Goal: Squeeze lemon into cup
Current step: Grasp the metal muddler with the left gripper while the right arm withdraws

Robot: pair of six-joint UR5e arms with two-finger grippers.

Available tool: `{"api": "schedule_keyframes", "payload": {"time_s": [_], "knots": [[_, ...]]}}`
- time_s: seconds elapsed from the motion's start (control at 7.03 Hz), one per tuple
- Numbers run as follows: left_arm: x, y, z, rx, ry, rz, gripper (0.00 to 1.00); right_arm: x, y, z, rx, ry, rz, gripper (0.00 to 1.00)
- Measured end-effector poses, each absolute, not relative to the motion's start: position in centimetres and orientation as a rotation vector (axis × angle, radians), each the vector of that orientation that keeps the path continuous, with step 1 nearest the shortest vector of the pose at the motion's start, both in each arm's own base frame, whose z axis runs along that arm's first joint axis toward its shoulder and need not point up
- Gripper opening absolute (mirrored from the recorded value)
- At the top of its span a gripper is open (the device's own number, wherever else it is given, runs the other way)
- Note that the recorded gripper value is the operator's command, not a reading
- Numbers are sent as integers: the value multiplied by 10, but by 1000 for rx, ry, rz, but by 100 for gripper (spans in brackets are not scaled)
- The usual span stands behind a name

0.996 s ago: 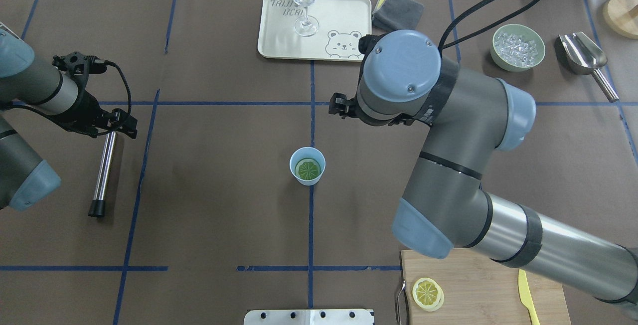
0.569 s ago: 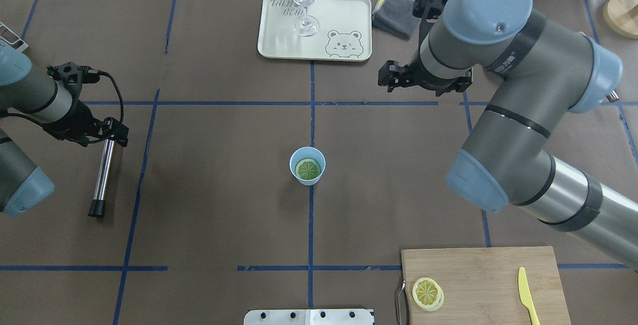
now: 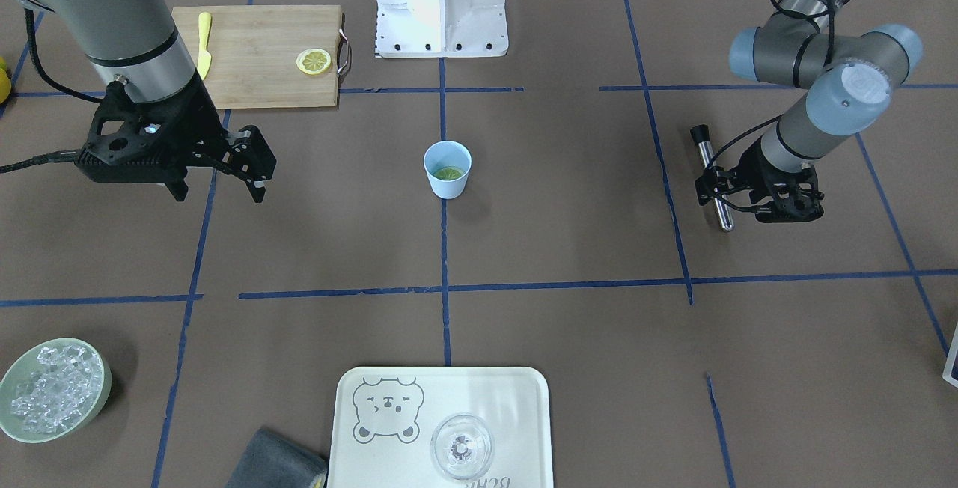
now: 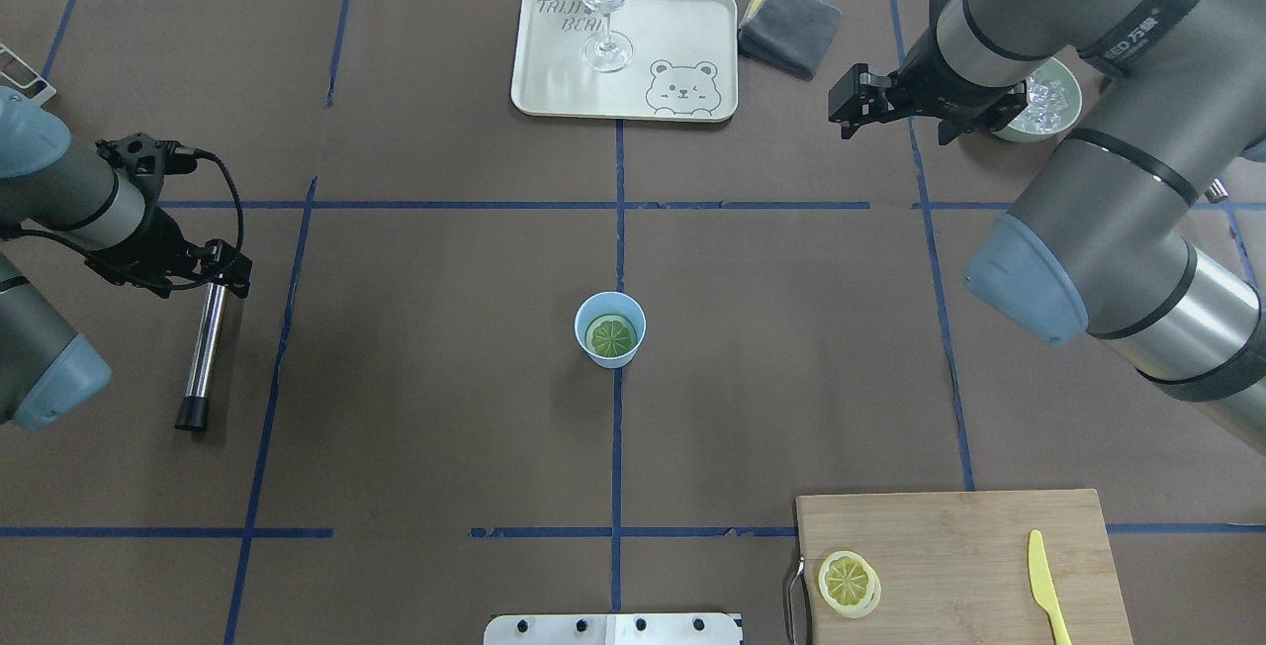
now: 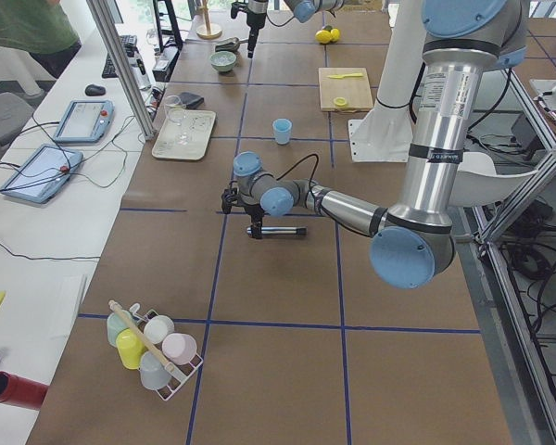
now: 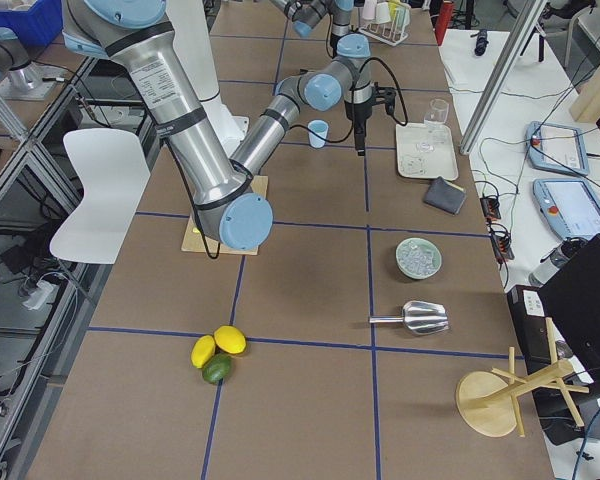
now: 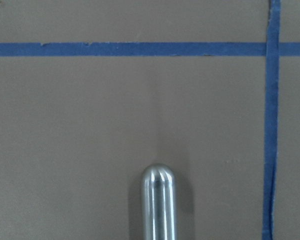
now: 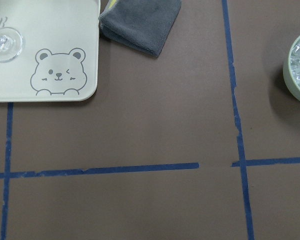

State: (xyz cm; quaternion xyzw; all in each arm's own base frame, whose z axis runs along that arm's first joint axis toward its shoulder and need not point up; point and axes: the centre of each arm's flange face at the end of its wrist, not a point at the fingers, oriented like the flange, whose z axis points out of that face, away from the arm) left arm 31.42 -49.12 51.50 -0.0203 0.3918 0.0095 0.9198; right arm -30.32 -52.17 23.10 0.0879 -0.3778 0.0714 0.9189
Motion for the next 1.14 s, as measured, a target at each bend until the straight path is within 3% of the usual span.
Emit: {"api": "schedule_keyframes", "payload": {"time_s": [0.71,0.85,1.14], "knots": [[320,-490,526,-58,795,22,100,-296,-525,232,184,-778,151,100],[323,-488,526,-60,795,27,91,-296,-525,232,184,-777,151,100],[326,-486,526,-62,795,35,59,-296,-525,232,184,-777,152,100]]}}
